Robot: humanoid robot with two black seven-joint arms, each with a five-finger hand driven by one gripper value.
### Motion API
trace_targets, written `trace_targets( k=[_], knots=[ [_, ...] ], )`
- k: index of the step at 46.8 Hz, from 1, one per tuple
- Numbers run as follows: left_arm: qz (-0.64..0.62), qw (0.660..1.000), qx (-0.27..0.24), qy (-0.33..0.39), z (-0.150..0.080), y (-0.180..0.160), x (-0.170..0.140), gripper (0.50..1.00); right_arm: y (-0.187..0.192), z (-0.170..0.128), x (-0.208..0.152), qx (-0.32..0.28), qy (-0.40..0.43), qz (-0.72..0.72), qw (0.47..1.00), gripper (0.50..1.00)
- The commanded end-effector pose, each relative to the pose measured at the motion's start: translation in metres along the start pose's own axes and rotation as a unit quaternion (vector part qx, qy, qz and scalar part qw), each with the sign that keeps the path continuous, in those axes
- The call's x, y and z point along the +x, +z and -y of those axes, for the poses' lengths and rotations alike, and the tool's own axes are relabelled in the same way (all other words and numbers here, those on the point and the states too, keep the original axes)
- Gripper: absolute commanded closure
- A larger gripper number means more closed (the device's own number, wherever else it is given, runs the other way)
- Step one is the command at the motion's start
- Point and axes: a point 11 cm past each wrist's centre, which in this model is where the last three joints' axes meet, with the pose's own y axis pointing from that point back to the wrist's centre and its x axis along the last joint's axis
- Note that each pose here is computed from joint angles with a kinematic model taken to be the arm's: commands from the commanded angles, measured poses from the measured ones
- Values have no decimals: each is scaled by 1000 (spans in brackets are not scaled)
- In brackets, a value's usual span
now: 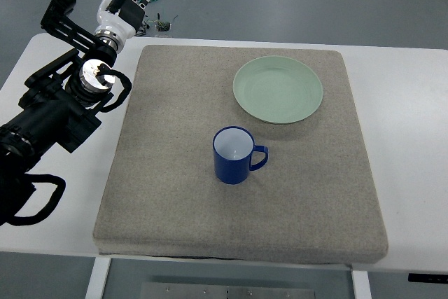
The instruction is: Place cup left of plate with left hand
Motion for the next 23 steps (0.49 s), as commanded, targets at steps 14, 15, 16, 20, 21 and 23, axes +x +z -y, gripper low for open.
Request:
trace_targets(
  k=[14, 15, 16, 20, 21, 23],
  knots=[
    [104, 991, 27, -83, -6, 1, -24, 506, 0, 0, 0, 0, 0, 0, 1000, 566],
    [102, 990, 30, -87, -8, -2, -24, 506, 0, 0, 0, 0, 0, 0, 1000, 566],
    [102, 990, 33, -91, -10, -4, -24, 506, 0, 0, 0, 0, 0, 0, 1000, 566],
    [127, 983, 46, -121, -16, -2, -30, 506, 0, 0, 0, 0, 0, 0, 1000, 566],
    [139, 980, 51, -130, -18, 0, -31, 506, 0, 0, 0, 0, 0, 0, 1000, 566],
    [159, 974, 61, -148, -23, 1, -33, 506, 0, 0, 0, 0, 0, 0, 1000, 566]
  ],
)
